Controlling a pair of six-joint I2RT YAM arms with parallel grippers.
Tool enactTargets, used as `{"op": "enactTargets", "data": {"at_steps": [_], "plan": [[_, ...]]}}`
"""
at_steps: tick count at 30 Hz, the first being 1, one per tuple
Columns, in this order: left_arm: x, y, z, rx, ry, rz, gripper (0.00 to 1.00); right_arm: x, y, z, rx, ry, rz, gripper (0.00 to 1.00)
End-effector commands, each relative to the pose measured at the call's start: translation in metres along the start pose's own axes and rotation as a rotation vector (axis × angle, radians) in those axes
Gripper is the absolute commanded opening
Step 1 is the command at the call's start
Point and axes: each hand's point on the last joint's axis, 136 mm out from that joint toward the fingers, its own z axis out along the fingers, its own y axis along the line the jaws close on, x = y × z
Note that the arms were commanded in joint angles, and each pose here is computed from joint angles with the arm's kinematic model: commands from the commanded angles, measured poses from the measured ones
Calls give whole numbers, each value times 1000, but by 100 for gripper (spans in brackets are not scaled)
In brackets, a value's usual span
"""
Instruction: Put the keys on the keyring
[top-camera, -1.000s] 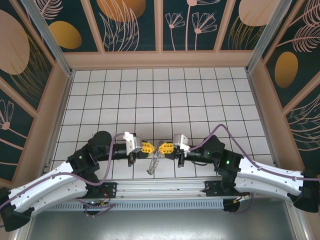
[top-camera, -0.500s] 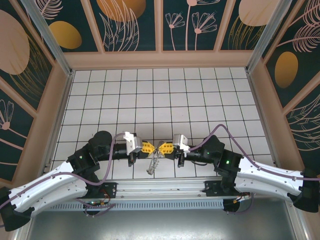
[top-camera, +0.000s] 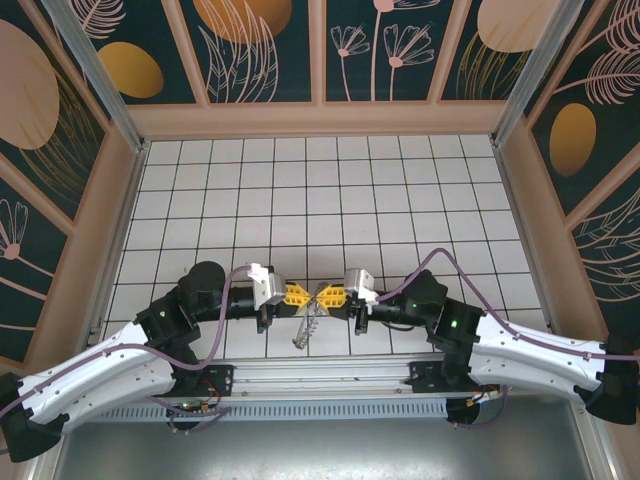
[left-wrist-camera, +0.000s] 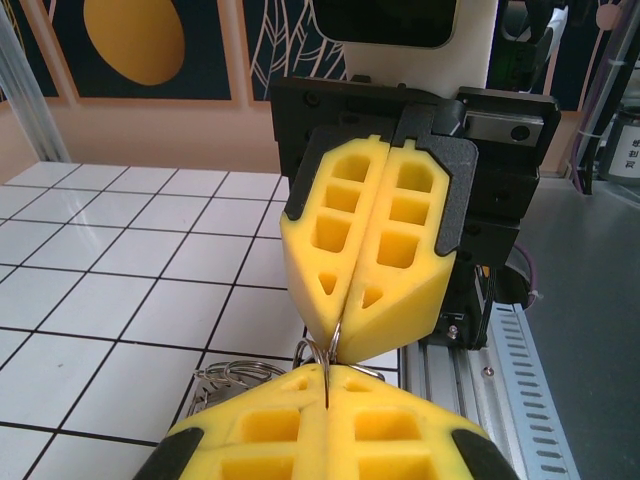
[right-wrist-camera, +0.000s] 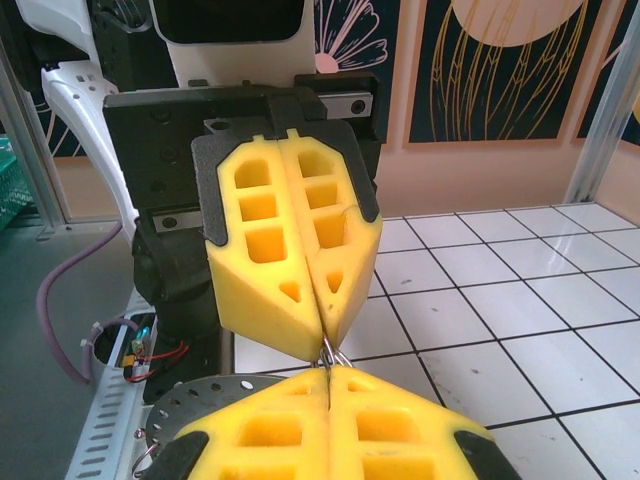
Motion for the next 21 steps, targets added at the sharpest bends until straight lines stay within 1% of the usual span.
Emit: {"op": "enactTargets", "data": {"at_steps": [1,21], "plan": [[-17,-3,-1,14,-62,15,0,-11,4,-5,-17,-46,-27,0],[-19,-1,-2,1,-69,6,0,-5,5,-3,-22,-29,-18,0]]}}
